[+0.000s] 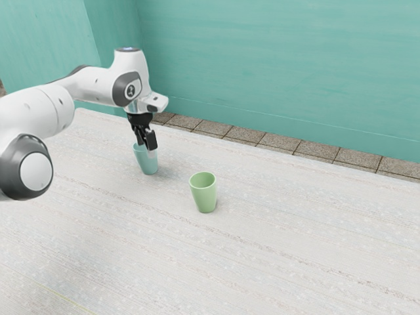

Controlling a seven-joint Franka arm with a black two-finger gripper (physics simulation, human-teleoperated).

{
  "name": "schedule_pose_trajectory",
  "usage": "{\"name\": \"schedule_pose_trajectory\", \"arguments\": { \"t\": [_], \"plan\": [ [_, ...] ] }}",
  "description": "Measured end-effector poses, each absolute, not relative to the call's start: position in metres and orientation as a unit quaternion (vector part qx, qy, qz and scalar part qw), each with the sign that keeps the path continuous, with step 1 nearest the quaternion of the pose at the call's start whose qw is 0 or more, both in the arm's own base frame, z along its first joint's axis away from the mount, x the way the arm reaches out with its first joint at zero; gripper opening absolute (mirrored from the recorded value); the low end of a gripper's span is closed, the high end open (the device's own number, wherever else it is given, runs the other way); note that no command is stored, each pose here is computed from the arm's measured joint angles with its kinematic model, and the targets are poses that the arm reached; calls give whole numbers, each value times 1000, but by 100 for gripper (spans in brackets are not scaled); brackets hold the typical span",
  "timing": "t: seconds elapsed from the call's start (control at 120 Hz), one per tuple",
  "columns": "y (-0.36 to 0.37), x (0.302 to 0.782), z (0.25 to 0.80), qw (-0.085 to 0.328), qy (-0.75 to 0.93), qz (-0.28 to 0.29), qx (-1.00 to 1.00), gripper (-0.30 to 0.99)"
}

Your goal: Place the left cup onto the right cup

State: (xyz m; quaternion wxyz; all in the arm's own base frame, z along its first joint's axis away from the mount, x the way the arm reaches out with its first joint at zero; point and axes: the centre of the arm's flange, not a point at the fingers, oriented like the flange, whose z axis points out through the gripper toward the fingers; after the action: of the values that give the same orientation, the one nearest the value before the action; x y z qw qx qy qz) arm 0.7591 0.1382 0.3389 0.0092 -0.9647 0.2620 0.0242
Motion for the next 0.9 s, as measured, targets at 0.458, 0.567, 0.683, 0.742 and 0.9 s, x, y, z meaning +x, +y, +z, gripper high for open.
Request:
{"name": "schedule_pose_trajectory", "arguments": {
  "t": [0.458,0.567,0.683,0.742,0.9],
  "plan": [
    [140,763,317,9,267,29,-963,69],
    [140,763,314,8,267,29,-963,69],
    [141,764,309,7,267,30,-963,68],
    [141,764,307,7,267,31,-963,68],
    [142,764,305,6,267,32,-963,66]
  ]
}}
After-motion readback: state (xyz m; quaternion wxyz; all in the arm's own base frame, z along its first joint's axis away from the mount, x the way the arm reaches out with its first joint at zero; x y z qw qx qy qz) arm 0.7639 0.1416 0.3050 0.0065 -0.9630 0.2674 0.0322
